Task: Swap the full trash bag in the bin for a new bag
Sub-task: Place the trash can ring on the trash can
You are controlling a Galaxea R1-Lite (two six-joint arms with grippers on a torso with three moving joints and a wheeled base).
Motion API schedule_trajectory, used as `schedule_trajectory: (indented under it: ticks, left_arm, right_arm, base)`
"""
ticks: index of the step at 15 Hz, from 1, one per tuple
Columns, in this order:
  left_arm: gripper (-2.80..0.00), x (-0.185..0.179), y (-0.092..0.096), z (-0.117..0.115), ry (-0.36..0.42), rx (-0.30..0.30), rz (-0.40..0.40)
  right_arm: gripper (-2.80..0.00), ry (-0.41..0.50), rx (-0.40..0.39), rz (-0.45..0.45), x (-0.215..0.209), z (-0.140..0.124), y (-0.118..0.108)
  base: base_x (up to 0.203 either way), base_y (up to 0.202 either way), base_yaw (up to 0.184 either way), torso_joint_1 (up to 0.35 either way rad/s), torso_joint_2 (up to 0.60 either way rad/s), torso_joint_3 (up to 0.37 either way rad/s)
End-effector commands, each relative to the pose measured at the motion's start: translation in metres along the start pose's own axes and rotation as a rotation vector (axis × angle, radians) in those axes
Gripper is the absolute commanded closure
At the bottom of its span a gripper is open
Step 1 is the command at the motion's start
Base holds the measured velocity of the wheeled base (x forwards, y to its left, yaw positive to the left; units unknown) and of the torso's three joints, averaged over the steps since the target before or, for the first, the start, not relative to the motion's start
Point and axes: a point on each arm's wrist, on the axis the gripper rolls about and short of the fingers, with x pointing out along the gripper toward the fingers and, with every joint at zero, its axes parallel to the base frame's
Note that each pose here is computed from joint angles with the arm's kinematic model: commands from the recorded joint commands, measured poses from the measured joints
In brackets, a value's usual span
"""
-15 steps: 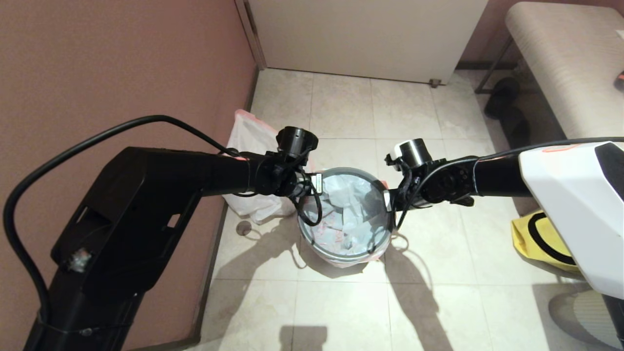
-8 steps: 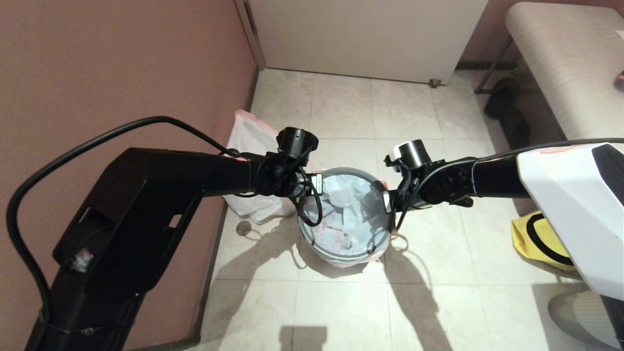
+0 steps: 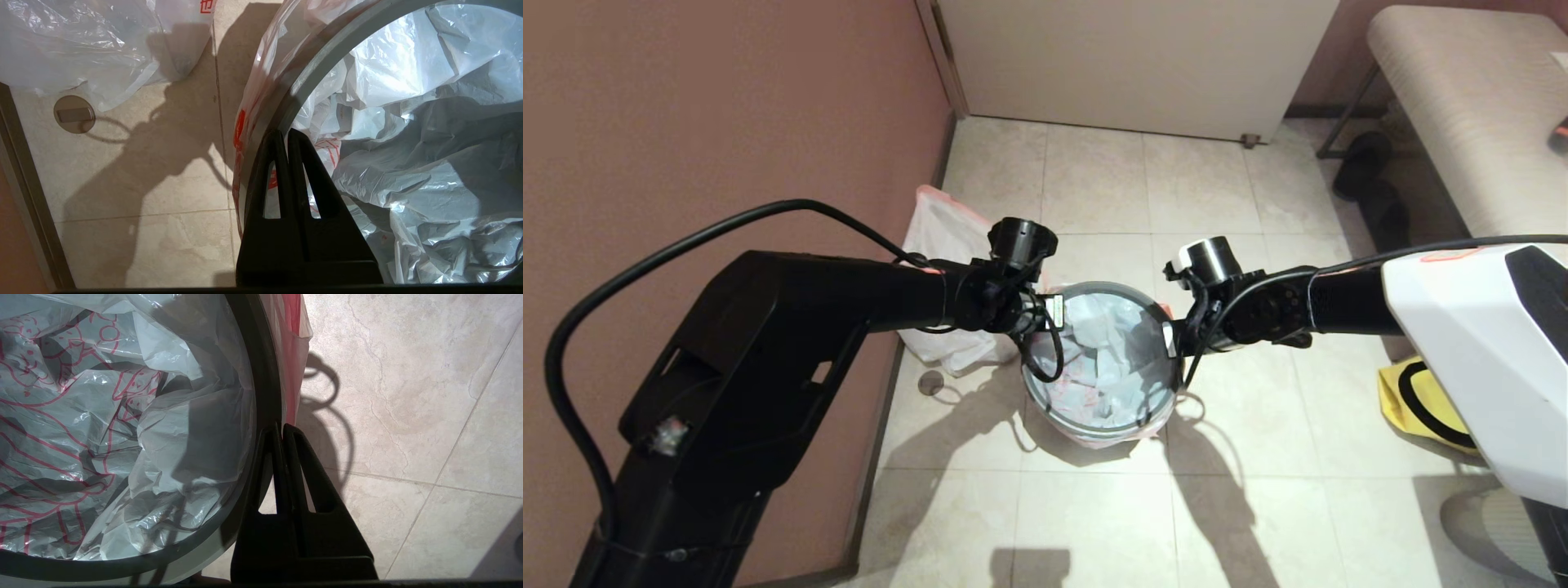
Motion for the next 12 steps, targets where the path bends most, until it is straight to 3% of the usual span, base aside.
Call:
schedule_trajectory:
  ticks: [1,12]
  left_arm:
    - [0.0,0.004,0.0,-0.003,0.011,0.001,0.002]
    - [0.0,0.028,0.006,-0.02,0.058,0.054,0.02]
  right_arm:
    - [0.0,0.013,-0.002,-0.001,0.004,-0.003,0.001]
    - [0.0,-0.007,0.006,0.0,-0.005,0.003,-0.001]
  base:
    - [0.0,0.0,0.0,0.0,0.0,0.0]
    - [0.0,0.0,0.0,0.0,0.0,0.0]
